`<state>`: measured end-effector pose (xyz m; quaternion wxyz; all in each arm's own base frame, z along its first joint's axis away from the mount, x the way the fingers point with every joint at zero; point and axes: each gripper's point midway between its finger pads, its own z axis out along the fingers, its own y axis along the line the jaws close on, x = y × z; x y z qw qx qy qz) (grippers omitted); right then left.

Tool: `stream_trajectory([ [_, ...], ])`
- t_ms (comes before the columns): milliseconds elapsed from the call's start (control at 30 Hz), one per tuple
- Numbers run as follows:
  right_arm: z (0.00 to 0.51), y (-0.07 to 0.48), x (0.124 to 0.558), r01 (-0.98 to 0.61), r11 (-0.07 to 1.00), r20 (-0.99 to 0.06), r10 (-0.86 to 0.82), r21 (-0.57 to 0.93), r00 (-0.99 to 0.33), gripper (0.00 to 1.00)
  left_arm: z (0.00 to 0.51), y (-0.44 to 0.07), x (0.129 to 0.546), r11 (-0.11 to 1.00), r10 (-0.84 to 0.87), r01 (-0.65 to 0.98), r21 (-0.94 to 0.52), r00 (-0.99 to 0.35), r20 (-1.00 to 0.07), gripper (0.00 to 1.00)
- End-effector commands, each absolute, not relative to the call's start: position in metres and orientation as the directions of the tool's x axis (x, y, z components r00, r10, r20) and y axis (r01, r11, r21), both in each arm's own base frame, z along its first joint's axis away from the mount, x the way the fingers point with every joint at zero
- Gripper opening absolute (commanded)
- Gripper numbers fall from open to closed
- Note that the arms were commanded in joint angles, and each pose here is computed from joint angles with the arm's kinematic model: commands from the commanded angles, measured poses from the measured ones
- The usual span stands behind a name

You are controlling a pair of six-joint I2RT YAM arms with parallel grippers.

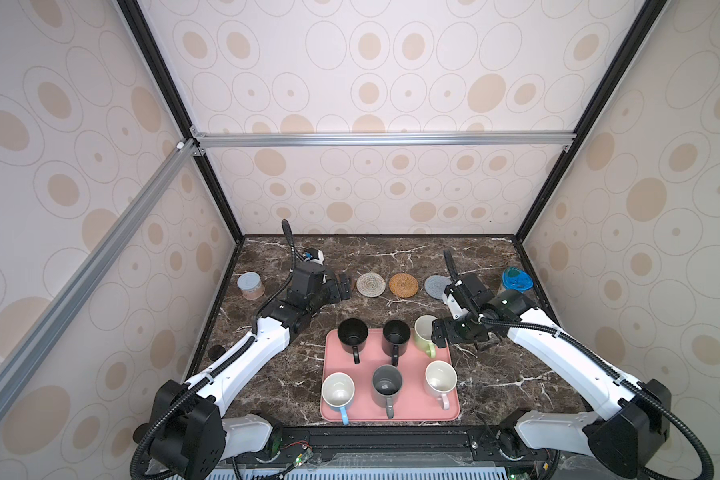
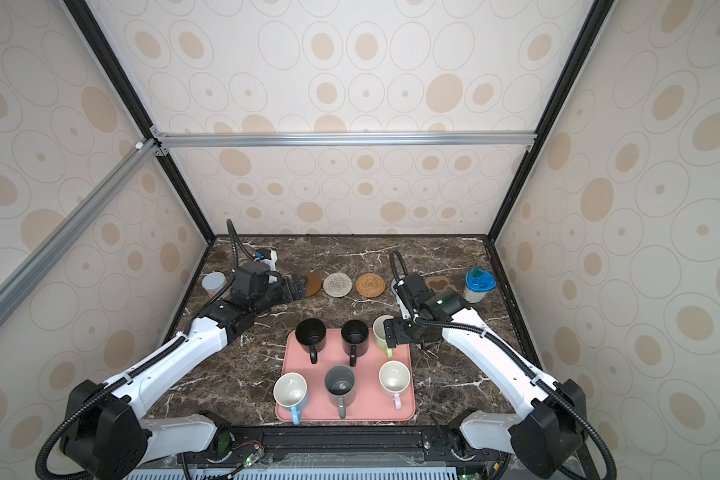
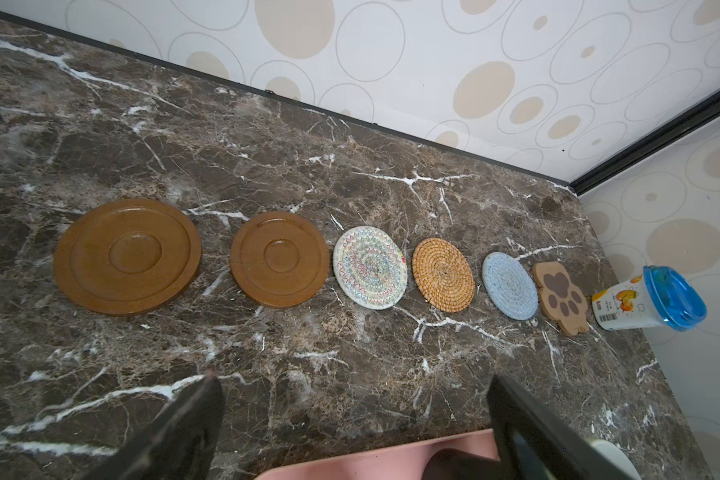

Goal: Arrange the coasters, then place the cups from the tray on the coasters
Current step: 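Swing the right gripper over the pink tray toward the green-handled white mug, then lower the right gripper into the green-handled white mug and grasp it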

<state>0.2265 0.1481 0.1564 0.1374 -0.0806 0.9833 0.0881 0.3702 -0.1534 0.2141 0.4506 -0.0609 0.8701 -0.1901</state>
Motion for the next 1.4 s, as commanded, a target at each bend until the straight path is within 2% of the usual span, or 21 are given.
stream_trajectory([
  [0,0.147,0.146,0.223,-0.147,0.983,-0.263,-0.113,0.114,-0.958,0.91,0.219,-0.152,0.368,0.909,-0.304,0.061,-0.412,-0.58,-0.756,1.0],
  [567,0.121,0.17,0.23,-0.181,0.981,-0.223,-0.162,0.067,-0.961,0.81,0.201,-0.155,0.359,0.896,-0.319,0.048,-0.441,-0.621,-0.716,1.0],
  [1000,0.09,0.167,0.229,-0.192,0.981,-0.192,-0.191,-0.012,-0.963,0.54,0.197,-0.153,0.357,0.893,-0.331,0.034,-0.449,-0.625,-0.707,1.0],
  [1367,0.077,0.162,0.232,-0.197,0.978,-0.219,-0.206,-0.064,-0.954,0.37,0.198,-0.154,0.358,0.891,-0.336,0.034,-0.454,-0.622,-0.707,1.0],
])
